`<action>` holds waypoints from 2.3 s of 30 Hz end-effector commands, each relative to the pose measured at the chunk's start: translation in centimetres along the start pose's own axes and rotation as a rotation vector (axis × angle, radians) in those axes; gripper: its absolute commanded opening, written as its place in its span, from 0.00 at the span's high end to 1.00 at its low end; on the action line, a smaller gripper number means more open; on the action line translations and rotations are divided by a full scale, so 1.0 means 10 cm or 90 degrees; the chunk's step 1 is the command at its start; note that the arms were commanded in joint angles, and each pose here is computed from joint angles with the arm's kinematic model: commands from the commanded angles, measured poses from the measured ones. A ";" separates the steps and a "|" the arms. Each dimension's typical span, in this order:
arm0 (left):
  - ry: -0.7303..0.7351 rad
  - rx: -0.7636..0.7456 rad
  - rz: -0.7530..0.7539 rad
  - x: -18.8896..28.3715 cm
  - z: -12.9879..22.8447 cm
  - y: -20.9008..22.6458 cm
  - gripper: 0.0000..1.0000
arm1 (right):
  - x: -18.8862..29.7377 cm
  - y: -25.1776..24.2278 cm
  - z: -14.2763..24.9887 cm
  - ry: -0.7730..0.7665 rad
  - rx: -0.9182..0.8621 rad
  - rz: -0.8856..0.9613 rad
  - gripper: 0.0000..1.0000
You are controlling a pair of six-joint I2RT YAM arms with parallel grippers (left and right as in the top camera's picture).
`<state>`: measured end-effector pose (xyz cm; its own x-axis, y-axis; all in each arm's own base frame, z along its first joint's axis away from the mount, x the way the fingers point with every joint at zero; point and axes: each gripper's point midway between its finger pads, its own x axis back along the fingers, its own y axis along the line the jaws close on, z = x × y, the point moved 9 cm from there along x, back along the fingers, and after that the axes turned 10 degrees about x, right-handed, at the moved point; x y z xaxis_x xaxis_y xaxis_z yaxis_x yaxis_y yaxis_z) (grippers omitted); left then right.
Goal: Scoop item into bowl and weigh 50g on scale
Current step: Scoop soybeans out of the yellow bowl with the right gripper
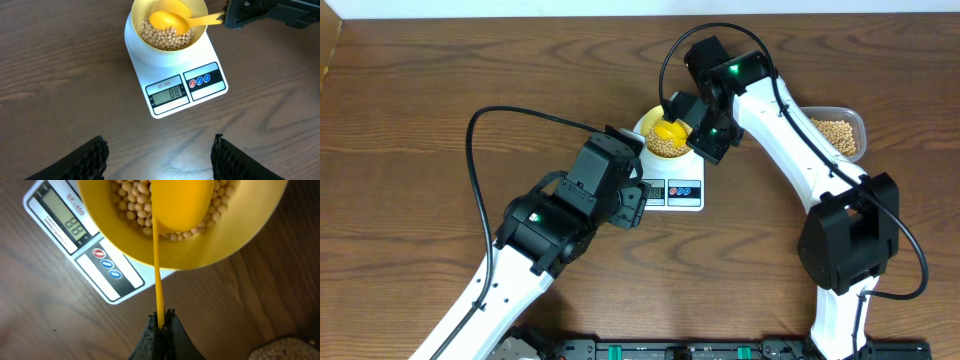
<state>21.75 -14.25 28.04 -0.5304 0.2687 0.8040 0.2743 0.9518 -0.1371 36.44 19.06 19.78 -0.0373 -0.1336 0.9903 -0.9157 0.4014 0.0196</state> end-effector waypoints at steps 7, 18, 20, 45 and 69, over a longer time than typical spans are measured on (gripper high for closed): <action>-0.021 0.007 0.000 0.08 -0.07 0.00 0.31 | -0.02 0.09 -0.03 -0.014 -0.004 -0.037 0.99; -0.021 0.007 0.000 0.08 -0.07 0.00 0.31 | -0.02 0.10 -0.04 -0.018 -0.034 -0.046 0.99; -0.021 0.007 0.000 0.08 -0.07 0.00 0.31 | -0.02 0.09 -0.03 -0.020 -0.041 -0.048 0.99; -0.021 0.007 0.000 0.08 -0.07 0.00 0.31 | 0.04 -0.04 0.05 -0.087 -0.179 -0.132 0.99; -0.021 0.007 0.000 0.08 -0.07 0.00 0.31 | 0.11 -0.16 0.21 -0.150 -0.234 -0.233 0.99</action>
<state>21.75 -14.25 28.04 -0.5304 0.2687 0.8040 0.2746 0.9518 -0.1369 37.07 16.58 20.60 0.1070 -0.4602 0.8813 -0.7011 0.5936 0.3951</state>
